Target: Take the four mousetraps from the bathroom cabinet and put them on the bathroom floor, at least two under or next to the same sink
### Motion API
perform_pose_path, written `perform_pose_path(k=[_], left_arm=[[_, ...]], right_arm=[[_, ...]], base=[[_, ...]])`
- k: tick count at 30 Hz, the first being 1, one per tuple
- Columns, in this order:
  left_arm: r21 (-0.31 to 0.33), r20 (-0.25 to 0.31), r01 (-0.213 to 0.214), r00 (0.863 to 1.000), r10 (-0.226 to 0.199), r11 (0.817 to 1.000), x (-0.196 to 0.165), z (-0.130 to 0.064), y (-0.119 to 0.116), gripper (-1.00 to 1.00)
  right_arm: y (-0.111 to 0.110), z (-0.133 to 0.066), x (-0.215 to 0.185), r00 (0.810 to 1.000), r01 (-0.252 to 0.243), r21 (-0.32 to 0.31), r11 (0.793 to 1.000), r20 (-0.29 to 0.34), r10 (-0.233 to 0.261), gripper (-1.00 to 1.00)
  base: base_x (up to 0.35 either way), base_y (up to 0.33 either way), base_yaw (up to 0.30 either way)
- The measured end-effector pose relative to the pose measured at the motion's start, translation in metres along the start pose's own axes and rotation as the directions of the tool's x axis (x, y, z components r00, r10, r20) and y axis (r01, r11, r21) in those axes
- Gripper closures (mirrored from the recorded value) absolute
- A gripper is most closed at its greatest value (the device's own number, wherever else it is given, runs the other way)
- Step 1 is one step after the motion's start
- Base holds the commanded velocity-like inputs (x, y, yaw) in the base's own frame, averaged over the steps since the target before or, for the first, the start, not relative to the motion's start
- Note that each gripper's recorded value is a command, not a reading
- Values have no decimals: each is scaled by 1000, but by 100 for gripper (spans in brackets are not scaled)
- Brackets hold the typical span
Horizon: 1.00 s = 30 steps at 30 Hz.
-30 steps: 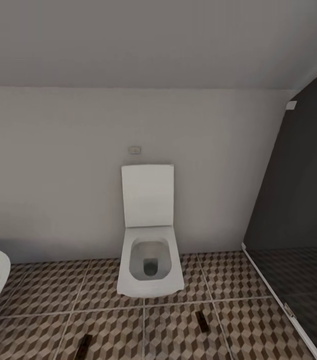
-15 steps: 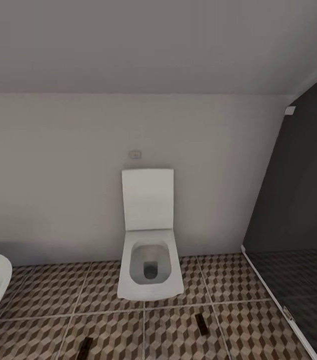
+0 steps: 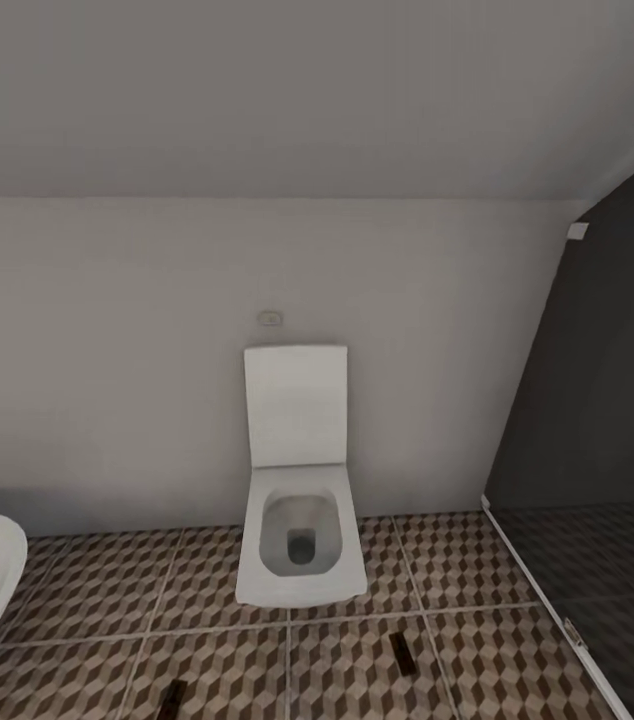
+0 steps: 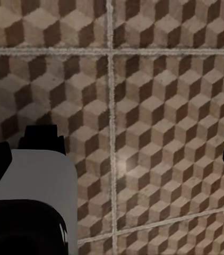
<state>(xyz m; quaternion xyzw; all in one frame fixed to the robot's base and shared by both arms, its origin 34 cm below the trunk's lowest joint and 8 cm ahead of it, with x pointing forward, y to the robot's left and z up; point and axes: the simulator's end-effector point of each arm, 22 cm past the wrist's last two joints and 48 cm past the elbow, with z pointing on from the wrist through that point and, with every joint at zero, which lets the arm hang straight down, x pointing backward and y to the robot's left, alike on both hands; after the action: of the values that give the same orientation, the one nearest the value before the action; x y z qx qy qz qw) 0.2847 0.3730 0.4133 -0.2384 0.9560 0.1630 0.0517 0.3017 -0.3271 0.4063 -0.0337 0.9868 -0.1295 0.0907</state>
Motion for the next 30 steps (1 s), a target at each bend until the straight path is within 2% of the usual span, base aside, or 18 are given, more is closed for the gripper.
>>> perform_pose_path(k=[30], left_arm=[[4,-4,-1,1000,1,1000,-10,-50,11,-100]], right_arm=[[-13,-50,-1,1000,4,-1,1000,-15,-4,-100]], base=[[0,0,0]])
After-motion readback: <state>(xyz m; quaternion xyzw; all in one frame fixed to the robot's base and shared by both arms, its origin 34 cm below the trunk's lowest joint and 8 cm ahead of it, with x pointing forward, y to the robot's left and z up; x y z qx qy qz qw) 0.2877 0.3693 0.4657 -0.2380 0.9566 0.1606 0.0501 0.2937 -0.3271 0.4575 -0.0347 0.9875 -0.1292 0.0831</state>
